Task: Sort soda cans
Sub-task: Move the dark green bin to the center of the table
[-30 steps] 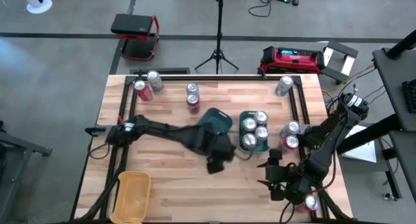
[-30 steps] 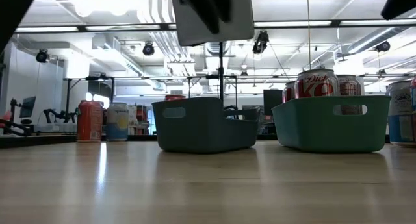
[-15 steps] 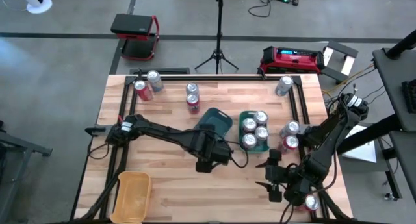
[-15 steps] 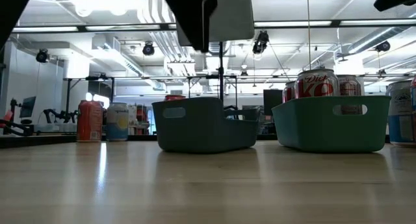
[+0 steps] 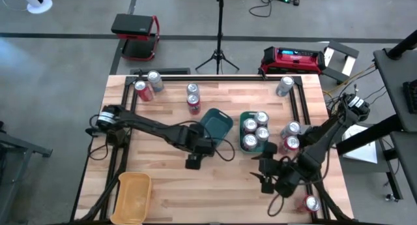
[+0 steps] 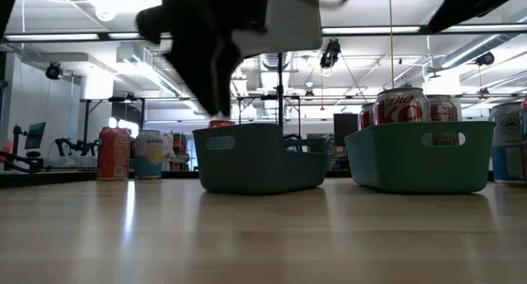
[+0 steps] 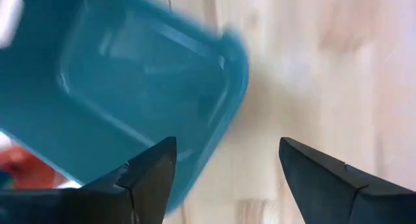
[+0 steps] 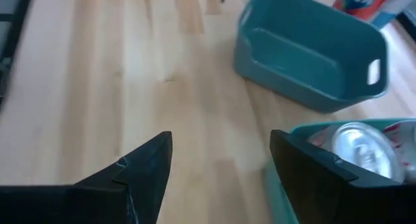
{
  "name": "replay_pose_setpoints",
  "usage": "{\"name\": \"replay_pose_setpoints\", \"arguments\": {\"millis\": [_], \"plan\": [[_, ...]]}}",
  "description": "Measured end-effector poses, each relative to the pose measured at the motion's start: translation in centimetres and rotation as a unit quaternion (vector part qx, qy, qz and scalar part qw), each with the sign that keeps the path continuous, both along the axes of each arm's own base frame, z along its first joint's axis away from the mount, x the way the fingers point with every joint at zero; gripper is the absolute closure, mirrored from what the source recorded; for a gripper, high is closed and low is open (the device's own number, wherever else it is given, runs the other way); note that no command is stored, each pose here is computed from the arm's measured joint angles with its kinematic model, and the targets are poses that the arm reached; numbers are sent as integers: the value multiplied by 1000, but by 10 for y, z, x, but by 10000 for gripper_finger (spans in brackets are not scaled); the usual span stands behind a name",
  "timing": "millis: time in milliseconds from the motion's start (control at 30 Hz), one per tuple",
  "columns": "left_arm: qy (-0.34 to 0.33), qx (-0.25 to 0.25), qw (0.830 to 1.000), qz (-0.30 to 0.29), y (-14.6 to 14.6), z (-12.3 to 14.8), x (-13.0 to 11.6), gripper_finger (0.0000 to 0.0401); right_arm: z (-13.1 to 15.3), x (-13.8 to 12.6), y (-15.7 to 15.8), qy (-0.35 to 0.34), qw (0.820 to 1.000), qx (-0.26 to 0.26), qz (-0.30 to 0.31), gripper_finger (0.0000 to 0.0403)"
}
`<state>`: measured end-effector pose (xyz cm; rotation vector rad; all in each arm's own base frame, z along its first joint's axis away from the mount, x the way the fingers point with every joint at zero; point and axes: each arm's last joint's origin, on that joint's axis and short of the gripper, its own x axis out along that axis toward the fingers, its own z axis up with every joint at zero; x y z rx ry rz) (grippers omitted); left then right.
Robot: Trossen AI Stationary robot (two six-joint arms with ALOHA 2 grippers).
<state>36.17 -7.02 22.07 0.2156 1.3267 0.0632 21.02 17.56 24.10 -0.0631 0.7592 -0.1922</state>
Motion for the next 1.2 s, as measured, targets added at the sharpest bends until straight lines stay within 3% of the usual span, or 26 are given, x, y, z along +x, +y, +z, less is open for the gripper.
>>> {"name": "replay_pose_setpoints", "arguments": {"millis": [233,333,433,533,833,967,1200], "plan": [[-22,60,997,-47,7,-35,4,148,1,18,-21,4,1000,-21,-21,160],[-34,27,998,-49,9,-36,9,153,1,23,-26,9,1000,-7,-22,163],[-39,-29,999,-15,8,-36,14,170,1,25,-29,14,1000,-1,-24,166],[-43,-69,996,20,9,-36,19,204,1,26,-30,13,1000,-2,-25,165],[-67,-63,994,64,14,-42,42,382,2,29,-32,3,1000,2,-25,161],[-77,-81,986,125,16,-42,55,387,2,29,-31,8,1000,12,-19,169],[-82,-91,982,145,12,-30,78,399,2,29,-31,10,1000,15,-15,168]]}}
